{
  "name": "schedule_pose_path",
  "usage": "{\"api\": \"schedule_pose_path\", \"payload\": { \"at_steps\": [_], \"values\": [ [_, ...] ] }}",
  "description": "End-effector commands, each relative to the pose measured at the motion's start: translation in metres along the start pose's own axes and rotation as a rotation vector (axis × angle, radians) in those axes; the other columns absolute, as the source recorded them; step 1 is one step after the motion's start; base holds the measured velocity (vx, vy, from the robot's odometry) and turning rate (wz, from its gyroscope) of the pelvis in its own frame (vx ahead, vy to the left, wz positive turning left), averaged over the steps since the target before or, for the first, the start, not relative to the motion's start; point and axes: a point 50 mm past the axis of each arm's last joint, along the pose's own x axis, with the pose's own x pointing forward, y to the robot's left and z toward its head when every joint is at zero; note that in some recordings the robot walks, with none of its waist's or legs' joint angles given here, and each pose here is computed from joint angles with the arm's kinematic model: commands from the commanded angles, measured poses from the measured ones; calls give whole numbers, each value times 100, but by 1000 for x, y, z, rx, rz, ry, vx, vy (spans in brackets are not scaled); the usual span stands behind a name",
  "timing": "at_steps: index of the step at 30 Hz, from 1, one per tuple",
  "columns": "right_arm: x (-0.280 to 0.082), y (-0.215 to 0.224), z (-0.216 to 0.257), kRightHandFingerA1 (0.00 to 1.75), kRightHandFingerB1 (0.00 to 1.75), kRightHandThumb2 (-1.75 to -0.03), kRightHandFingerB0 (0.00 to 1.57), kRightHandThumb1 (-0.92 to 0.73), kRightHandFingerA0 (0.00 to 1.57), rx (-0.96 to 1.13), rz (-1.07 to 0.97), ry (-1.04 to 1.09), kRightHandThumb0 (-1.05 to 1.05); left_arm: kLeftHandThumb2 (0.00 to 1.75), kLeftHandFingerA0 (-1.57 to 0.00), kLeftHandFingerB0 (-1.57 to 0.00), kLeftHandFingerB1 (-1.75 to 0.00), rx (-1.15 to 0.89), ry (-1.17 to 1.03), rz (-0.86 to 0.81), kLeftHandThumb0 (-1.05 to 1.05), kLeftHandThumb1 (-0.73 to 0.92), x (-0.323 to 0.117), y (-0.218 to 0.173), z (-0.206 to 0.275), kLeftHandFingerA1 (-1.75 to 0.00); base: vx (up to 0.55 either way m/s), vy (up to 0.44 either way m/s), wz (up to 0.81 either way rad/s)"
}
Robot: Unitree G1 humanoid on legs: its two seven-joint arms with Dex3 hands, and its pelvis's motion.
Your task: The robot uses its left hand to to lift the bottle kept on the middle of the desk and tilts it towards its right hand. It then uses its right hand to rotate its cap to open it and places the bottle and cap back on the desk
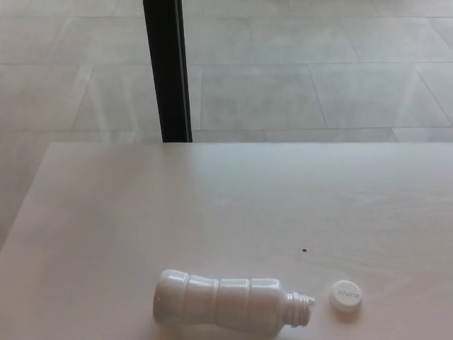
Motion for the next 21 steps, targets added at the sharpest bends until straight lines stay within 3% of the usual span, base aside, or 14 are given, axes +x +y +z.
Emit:
{"api": "schedule_pose_path", "payload": {
  "at_steps": [1,3,4,6,8,9,10,11,12,13,15,16,20,21],
  "values": [
    [-72,37,-127,63,51,-103,0,-60,0,928,-482,460,-90,88,0,0,0,-575,-128,320,-72,80,-10,77,-51,-23,0,0,0],
    [-66,44,-141,60,48,-101,0,-59,0,924,-458,532,-84,90,0,0,-7,-516,-120,272,-79,72,-5,69,-50,-37,0,0,0],
    [-65,49,-144,58,62,-62,0,-74,0,953,-454,557,-81,76,0,0,-13,-460,-105,246,-74,92,-2,64,-50,-54,0,0,0],
    [-65,58,-148,62,62,-62,0,-72,0,949,-416,586,-82,67,-5,0,-26,-425,-94,240,-71,89,3,57,-51,-66,0,0,0],
    [-66,65,-149,72,66,-62,4,-73,0,861,-325,594,-83,111,-1,0,-29,-267,-80,154,-83,77,6,47,-53,-54,0,0,0],
    [-66,71,-147,64,54,-102,0,-40,12,828,-274,583,-42,67,-7,-9,-52,-118,-47,107,-78,89,8,39,-55,-69,0,0,0],
    [-67,74,-147,63,61,-94,7,-56,3,779,-214,572,-80,66,-8,-12,-52,5,-17,81,-76,89,10,34,-60,-66,0,0,0],
    [-67,77,-147,62,60,-95,7,-56,1,743,-185,575,-79,112,-5,0,-52,154,-1,50,-38,54,10,32,-62,-56,0,0,0],
    [-68,79,-147,60,61,-96,8,-57,0,706,-153,575,-79,109,-7,-1,-52,225,22,19,-39,50,10,30,-64,-57,0,0,0],
    [-69,81,-146,63,54,-104,0,-45,11,656,-113,564,-41,66,-7,-14,-45,302,43,8,-78,88,11,28,-65,-61,0,0,0],
    [-70,80,-147,63,54,-104,0,-45,11,656,-115,565,-41,66,-7,-14,-45,305,43,6,-78,88,12,28,-65,-61,0,0,0],
    [-71,80,-148,69,62,-91,13,-56,6,649,-106,567,-79,66,-14,-23,-51,349,59,15,-78,87,12,28,-66,-65,0,0,0],
    [-77,82,-151,68,59,-91,11,-56,8,563,-40,584,-79,66,-11,-18,-54,497,91,-19,-75,90,9,30,-70,-66,0,0,0],
    [-78,82,-152,68,60,-93,16,-57,10,544,-28,586,-79,113,-5,-2,-53,467,85,-19,-38,58,7,34,-69,-57,0,0,0]
  ]
}}
